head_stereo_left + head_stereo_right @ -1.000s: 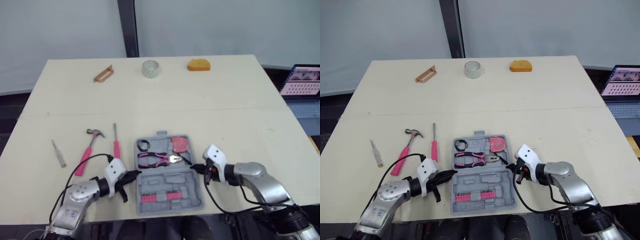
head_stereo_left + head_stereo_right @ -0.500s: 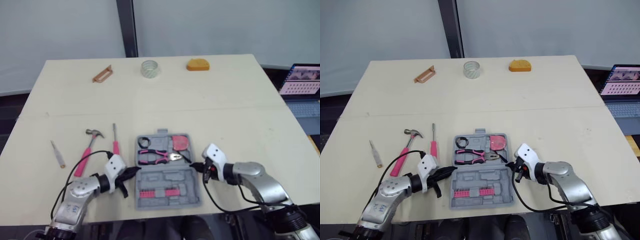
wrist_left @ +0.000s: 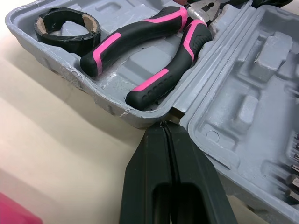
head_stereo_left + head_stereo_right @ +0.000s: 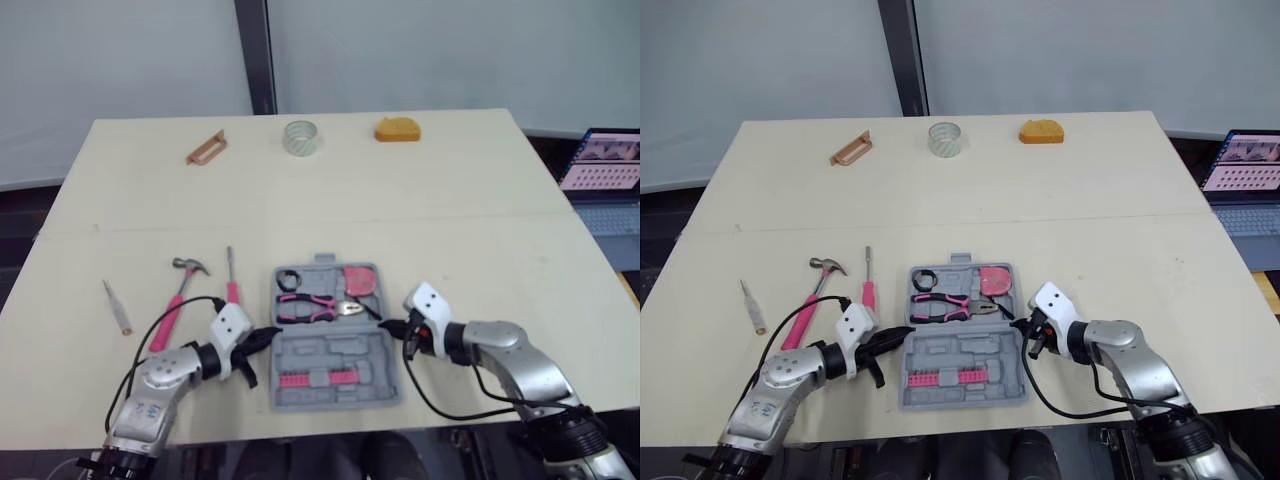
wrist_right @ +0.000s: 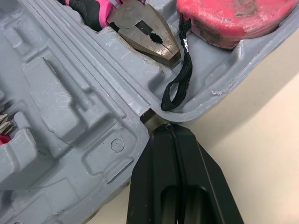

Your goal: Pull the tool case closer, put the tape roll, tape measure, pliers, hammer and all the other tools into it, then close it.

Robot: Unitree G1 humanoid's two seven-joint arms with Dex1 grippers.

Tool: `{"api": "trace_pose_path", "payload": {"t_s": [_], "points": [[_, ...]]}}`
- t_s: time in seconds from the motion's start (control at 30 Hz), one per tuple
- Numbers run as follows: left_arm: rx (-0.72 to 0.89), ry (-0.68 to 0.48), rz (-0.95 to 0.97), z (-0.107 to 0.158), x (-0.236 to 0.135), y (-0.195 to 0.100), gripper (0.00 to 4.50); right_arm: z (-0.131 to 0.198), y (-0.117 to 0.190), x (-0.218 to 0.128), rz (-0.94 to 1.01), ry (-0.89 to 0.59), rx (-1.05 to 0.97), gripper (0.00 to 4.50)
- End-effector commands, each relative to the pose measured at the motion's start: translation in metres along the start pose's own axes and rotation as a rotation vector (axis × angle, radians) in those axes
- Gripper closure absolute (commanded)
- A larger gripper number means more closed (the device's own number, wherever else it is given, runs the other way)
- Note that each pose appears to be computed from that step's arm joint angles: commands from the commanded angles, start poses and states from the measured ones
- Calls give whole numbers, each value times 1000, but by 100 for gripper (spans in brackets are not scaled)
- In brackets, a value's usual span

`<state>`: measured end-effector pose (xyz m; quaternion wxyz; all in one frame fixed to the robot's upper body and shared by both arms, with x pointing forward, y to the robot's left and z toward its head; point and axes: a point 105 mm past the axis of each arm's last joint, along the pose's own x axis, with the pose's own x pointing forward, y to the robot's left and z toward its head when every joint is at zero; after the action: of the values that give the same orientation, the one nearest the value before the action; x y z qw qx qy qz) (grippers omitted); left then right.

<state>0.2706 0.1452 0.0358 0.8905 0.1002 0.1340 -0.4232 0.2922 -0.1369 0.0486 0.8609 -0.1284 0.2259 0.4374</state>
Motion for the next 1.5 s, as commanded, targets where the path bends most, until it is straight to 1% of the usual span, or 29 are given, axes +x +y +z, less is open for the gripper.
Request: {"api": "trace_pose_path", "payload": {"t_s": [0.03,0.6,0.83,0.97,1.1,1.23,1.33,1.43,1.5], "points": [[27,-44,-11,11,4,-3,449,12,1,2,-2,-48,-32,450],[28,-45,-2,11,3,-2,449,9,3,1,3,-37,-30,450],[27,-27,4,8,-6,0,449,0,-2,-6,-11,-8,-30,450],[38,-26,-4,13,-13,0,449,-5,-8,-13,-26,7,-33,450],[52,-43,-32,24,-21,-2,449,-4,-13,-21,-41,8,-39,450],[72,-43,-43,35,-33,-1,449,1,-16,-31,-45,4,-51,450],[73,-30,-63,43,-53,-6,449,9,-16,-43,-39,-12,-63,450],[34,-41,-16,47,-78,-4,449,14,-11,-56,-11,-19,-67,450],[-12,-72,36,48,-95,-3,449,15,-6,-66,9,-17,-74,450]]}}
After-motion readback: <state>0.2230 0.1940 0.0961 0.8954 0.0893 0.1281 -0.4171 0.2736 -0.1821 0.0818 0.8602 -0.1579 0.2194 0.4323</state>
